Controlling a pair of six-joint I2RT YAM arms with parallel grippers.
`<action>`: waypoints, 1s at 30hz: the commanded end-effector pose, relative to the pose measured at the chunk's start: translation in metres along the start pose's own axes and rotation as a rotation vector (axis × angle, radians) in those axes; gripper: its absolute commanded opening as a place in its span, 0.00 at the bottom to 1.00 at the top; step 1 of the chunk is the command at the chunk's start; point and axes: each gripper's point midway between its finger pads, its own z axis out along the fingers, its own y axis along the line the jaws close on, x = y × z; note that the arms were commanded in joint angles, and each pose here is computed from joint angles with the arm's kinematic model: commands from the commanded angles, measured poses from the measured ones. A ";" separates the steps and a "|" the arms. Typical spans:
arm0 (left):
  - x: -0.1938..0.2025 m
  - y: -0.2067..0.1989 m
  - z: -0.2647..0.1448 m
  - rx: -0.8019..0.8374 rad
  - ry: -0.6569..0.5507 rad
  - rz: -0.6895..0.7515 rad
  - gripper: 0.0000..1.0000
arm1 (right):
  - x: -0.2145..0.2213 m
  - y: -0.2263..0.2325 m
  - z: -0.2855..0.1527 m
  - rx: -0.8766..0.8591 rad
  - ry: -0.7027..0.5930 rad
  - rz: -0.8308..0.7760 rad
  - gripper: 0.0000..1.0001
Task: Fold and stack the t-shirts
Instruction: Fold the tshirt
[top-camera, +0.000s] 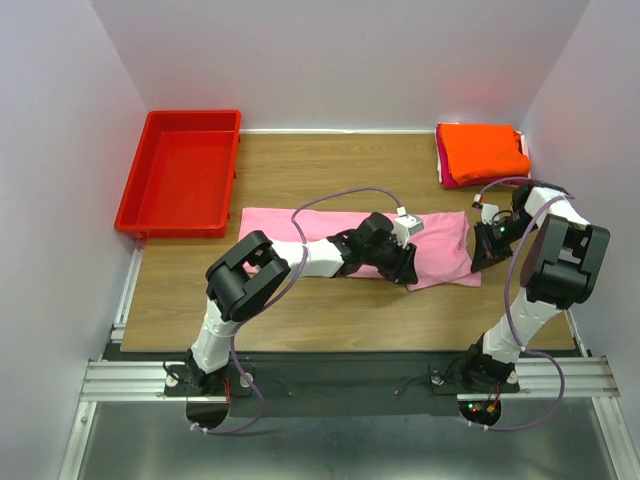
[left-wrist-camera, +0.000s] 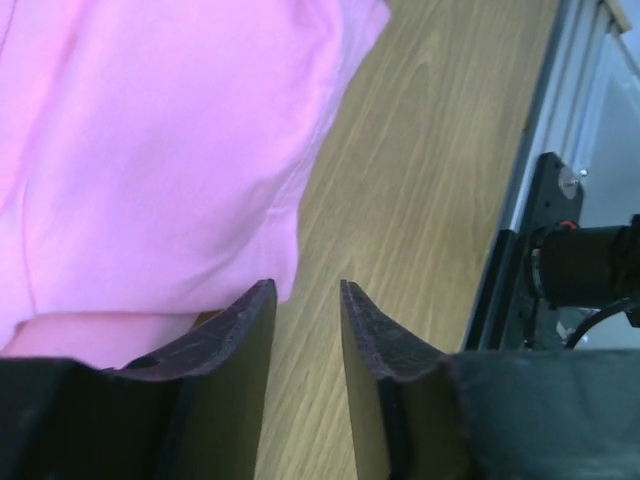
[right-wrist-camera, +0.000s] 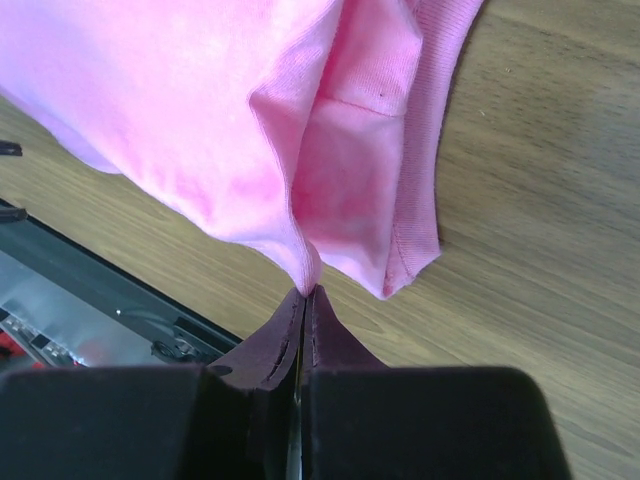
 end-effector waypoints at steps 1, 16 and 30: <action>-0.007 0.001 -0.012 -0.055 -0.021 -0.011 0.45 | -0.005 0.006 -0.011 -0.009 -0.034 -0.012 0.01; 0.020 0.015 0.014 -0.072 0.052 -0.066 0.46 | -0.008 0.006 -0.009 -0.024 -0.034 -0.005 0.01; 0.020 0.008 0.015 -0.033 0.041 -0.057 0.12 | -0.006 0.013 -0.012 -0.047 -0.040 -0.006 0.01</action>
